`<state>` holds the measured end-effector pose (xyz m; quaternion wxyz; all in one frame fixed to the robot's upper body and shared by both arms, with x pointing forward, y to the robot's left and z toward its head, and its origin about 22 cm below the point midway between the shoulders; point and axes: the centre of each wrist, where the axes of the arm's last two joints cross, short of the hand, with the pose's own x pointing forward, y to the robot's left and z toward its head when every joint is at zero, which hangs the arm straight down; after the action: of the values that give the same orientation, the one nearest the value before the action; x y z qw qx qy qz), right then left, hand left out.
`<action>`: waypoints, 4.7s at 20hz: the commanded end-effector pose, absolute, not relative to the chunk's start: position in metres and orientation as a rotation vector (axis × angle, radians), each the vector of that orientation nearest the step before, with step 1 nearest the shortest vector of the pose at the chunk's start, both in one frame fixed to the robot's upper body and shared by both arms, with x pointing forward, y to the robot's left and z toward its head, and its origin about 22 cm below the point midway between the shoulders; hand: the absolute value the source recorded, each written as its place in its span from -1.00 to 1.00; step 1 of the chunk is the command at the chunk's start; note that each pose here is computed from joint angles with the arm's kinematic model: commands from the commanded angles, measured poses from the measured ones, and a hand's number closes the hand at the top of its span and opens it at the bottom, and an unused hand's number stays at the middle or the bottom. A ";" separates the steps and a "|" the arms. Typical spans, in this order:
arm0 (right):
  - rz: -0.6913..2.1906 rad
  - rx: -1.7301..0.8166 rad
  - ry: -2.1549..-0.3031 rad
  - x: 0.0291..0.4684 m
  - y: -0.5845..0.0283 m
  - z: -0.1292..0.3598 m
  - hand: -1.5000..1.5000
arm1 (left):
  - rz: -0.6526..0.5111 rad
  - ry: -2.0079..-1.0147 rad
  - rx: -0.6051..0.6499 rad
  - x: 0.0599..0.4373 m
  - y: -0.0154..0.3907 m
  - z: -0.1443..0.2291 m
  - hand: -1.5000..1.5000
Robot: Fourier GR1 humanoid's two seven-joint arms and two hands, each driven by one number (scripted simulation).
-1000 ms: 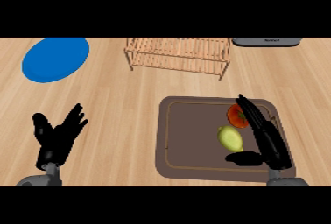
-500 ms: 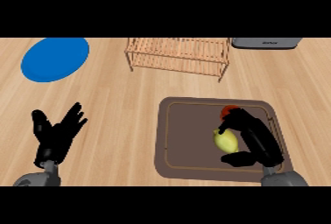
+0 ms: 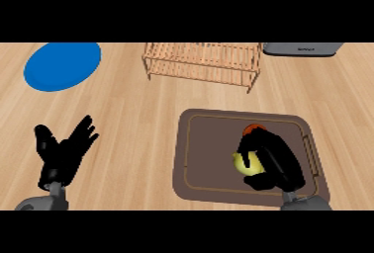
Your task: Pick the lemon from the tray and place it in the tiered shelf
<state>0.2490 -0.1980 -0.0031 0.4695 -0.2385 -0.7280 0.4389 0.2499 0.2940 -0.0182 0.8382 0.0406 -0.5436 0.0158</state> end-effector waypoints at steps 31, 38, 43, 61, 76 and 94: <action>0.413 -0.968 -1.535 0.325 0.017 0.357 1.00 | 0.029 -1.124 0.085 0.256 0.288 -0.030 0.00; 0.397 -0.990 -1.523 0.361 -0.001 0.382 1.00 | 0.021 -1.116 0.081 0.242 0.287 -0.020 0.00; 0.437 -0.971 -1.522 0.396 -0.033 0.383 1.00 | 0.029 -1.116 0.081 0.248 0.301 -0.036 0.00; 0.516 -1.059 -1.482 0.457 -0.070 0.333 1.00 | 0.016 -1.124 0.075 0.259 0.271 -0.023 0.00; 0.607 -1.058 -1.493 0.466 -0.072 0.324 1.00 | 0.028 -1.132 0.061 0.261 0.274 -0.029 0.00; -0.138 -0.639 -1.710 0.461 -0.106 0.361 -1.00 | 0.016 -1.126 0.072 0.252 0.281 -0.027 0.00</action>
<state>0.4627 -0.0929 0.3480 0.6122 -0.3090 -0.7278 -0.0008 0.2564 0.2831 -0.0192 0.8322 0.0362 -0.5532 0.0073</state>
